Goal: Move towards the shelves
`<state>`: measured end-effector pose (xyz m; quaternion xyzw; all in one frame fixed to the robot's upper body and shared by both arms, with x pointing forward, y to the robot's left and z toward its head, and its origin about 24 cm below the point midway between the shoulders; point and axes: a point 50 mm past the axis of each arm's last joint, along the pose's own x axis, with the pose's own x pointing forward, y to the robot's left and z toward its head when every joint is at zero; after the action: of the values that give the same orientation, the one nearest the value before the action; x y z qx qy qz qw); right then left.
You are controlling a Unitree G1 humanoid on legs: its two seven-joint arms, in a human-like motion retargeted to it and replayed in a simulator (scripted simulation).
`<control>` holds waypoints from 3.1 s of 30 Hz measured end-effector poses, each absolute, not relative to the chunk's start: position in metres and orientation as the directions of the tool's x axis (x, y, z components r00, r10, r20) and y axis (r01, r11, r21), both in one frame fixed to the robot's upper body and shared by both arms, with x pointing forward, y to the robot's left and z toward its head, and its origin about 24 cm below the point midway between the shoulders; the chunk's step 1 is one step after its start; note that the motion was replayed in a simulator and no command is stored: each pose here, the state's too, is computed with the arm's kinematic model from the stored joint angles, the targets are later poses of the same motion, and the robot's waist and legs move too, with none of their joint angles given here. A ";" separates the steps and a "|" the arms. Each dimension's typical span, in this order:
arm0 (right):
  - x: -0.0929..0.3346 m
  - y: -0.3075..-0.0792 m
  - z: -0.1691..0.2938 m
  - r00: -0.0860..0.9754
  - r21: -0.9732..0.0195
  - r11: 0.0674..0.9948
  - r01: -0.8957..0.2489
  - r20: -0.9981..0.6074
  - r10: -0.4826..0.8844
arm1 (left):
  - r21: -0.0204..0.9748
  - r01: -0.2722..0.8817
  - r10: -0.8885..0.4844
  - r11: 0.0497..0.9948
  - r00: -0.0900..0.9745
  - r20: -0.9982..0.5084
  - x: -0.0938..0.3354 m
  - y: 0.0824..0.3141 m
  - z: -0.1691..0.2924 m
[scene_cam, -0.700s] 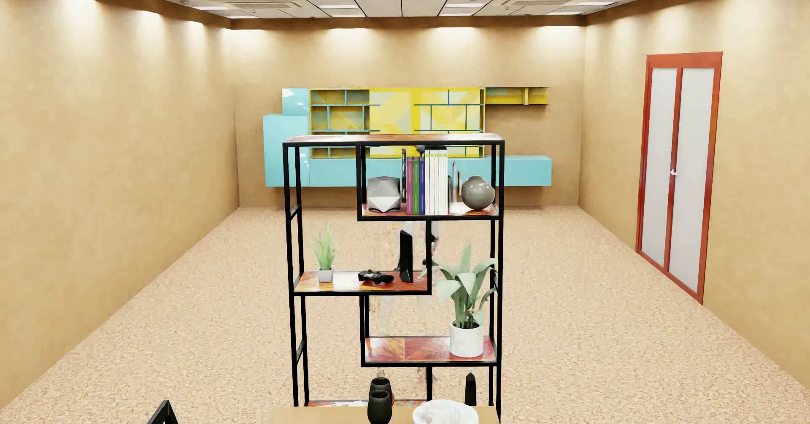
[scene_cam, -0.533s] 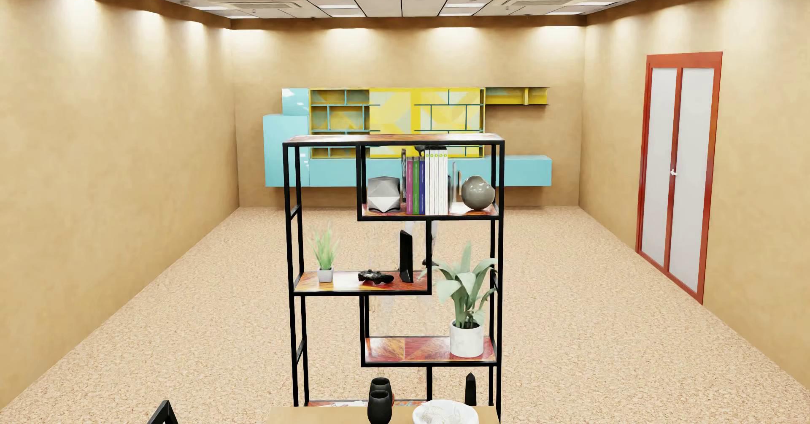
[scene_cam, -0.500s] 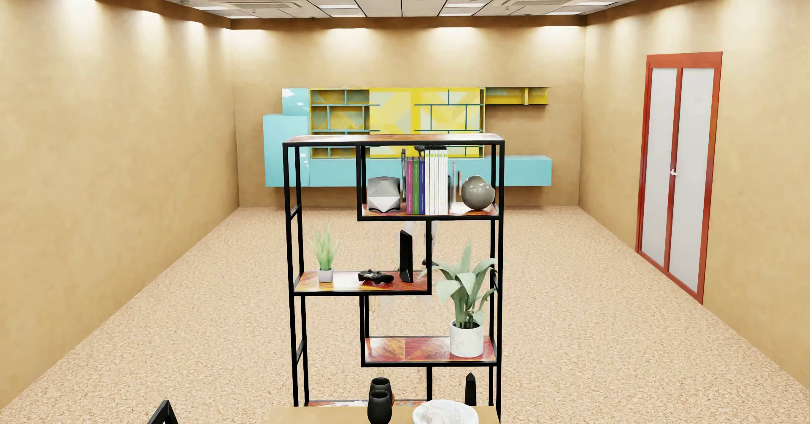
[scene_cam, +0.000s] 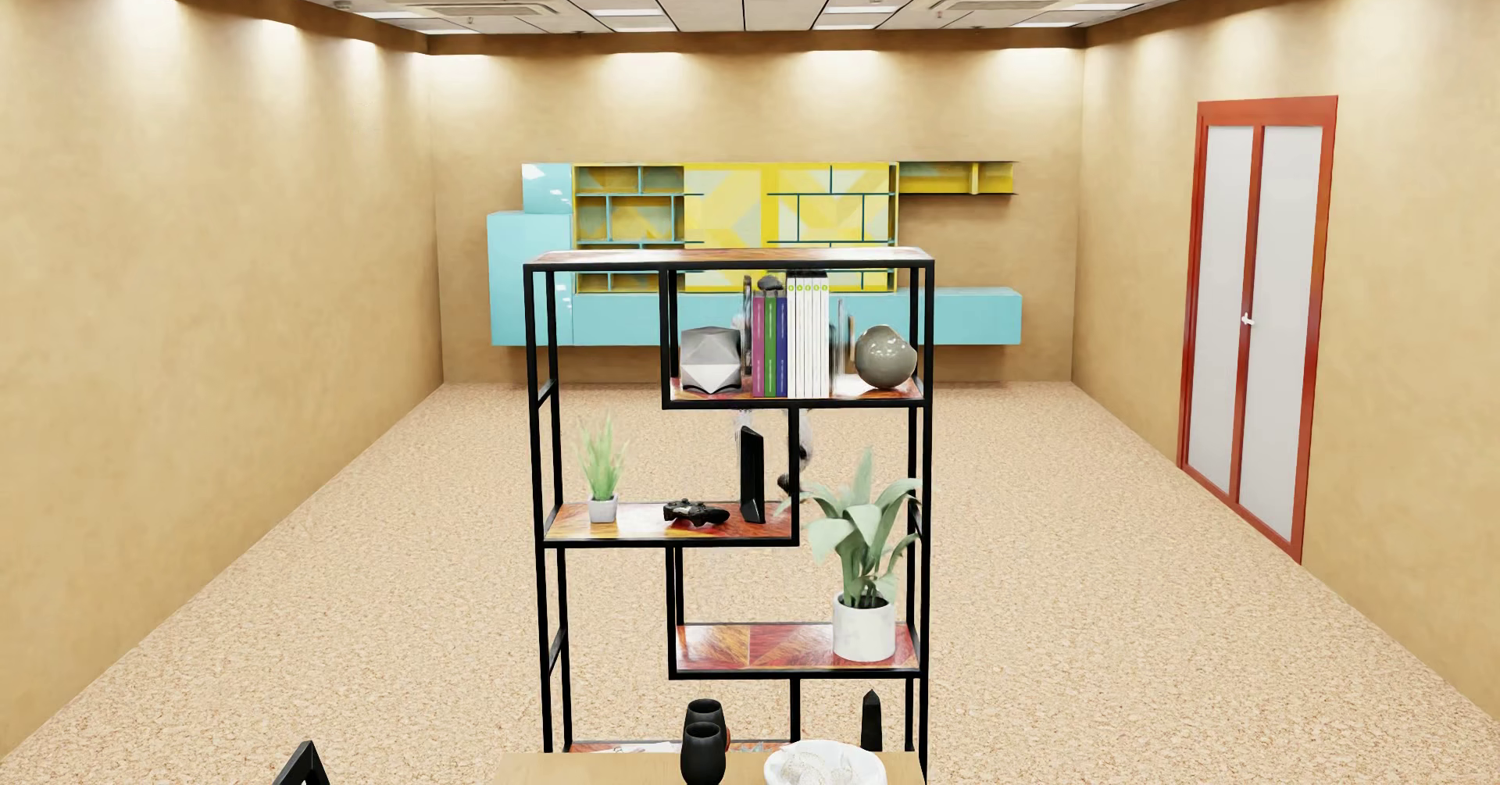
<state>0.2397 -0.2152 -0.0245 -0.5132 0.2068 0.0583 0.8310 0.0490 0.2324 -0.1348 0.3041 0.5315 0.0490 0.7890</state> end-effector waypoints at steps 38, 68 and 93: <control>0.311 -0.087 0.024 0.965 -0.847 0.474 -0.240 -0.154 0.213 | 0.383 0.205 0.347 0.901 0.191 -0.918 0.006 0.210 -0.155; 0.253 -0.137 0.009 0.992 -0.669 0.737 -0.098 -0.121 0.022 | 0.500 0.408 0.331 0.764 0.418 -0.846 0.098 0.216 -0.147; 0.158 -0.182 -0.124 0.611 -0.572 0.633 -0.522 -0.768 -0.191 | 0.349 0.455 0.279 0.819 0.216 -0.936 0.046 0.207 -0.163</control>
<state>0.1579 -0.1818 -0.1238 -0.4158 0.4288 0.1040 0.7952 0.0459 0.2069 -0.1630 0.2945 0.6232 -0.0609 0.7220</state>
